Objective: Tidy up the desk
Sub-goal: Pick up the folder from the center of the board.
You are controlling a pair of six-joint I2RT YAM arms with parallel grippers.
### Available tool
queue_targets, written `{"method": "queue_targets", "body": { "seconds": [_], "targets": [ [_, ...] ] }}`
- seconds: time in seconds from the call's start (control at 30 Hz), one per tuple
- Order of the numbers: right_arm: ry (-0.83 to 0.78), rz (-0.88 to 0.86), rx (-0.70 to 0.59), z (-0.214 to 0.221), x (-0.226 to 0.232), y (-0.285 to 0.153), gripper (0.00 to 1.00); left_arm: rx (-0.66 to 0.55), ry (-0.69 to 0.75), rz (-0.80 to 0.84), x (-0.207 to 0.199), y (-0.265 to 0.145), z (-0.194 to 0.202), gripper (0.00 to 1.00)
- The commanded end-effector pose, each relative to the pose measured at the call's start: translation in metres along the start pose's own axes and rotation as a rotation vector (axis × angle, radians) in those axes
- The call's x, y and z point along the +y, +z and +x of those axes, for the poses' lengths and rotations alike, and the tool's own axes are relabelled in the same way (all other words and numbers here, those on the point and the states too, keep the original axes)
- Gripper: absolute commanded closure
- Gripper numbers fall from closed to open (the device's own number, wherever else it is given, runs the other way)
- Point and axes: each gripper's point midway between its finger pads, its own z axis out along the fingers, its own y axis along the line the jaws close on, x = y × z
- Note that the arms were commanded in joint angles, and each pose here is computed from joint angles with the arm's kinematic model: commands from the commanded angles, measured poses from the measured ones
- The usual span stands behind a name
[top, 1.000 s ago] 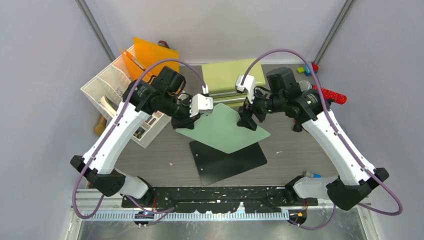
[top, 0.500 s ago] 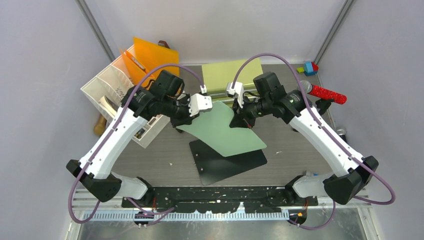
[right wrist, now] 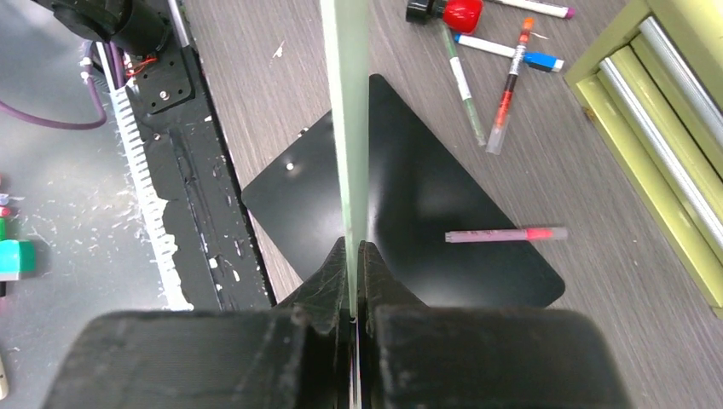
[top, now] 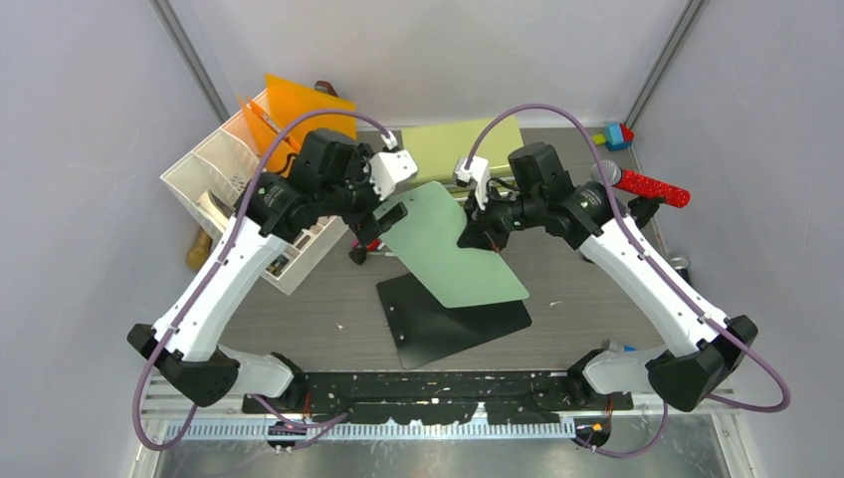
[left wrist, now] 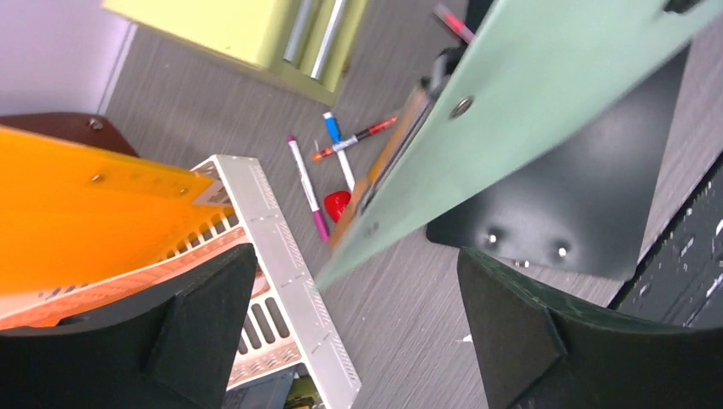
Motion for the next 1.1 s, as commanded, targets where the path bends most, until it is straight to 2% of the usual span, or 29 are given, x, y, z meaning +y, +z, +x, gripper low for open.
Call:
{"method": "queue_targets", "body": {
  "seconds": [0.0,0.27,0.43,0.57,0.8,0.97,1.07],
  "targets": [
    [-0.063,0.050,-0.098,-0.038,-0.002,-0.013,1.00,-0.161,-0.090,-0.149,0.032,-0.037,-0.034,0.07],
    [-0.105,0.116,-0.140,-0.070,-0.006,-0.010,1.00,-0.208,-0.190,-0.173,0.040,-0.058,-0.038,0.03],
    [-0.100,0.229,-0.215,-0.101,-0.023,-0.008,1.00,-0.262,-0.391,-0.227,0.061,-0.077,-0.043,0.00],
    [-0.076,0.313,-0.254,-0.121,-0.037,-0.009,1.00,-0.338,-0.609,-0.232,0.079,-0.093,-0.052,0.00],
    [-0.082,0.297,-0.243,-0.121,-0.033,0.001,1.00,-0.426,-0.913,-0.060,0.081,-0.094,-0.066,0.00],
    [-0.123,0.287,-0.213,-0.110,-0.029,0.005,1.00,-0.472,-1.024,0.053,0.075,-0.092,-0.070,0.00],
    [-0.164,0.269,-0.193,-0.103,-0.023,0.006,1.00,-0.491,-1.019,0.088,0.071,-0.093,-0.074,0.00]
  ]
}}
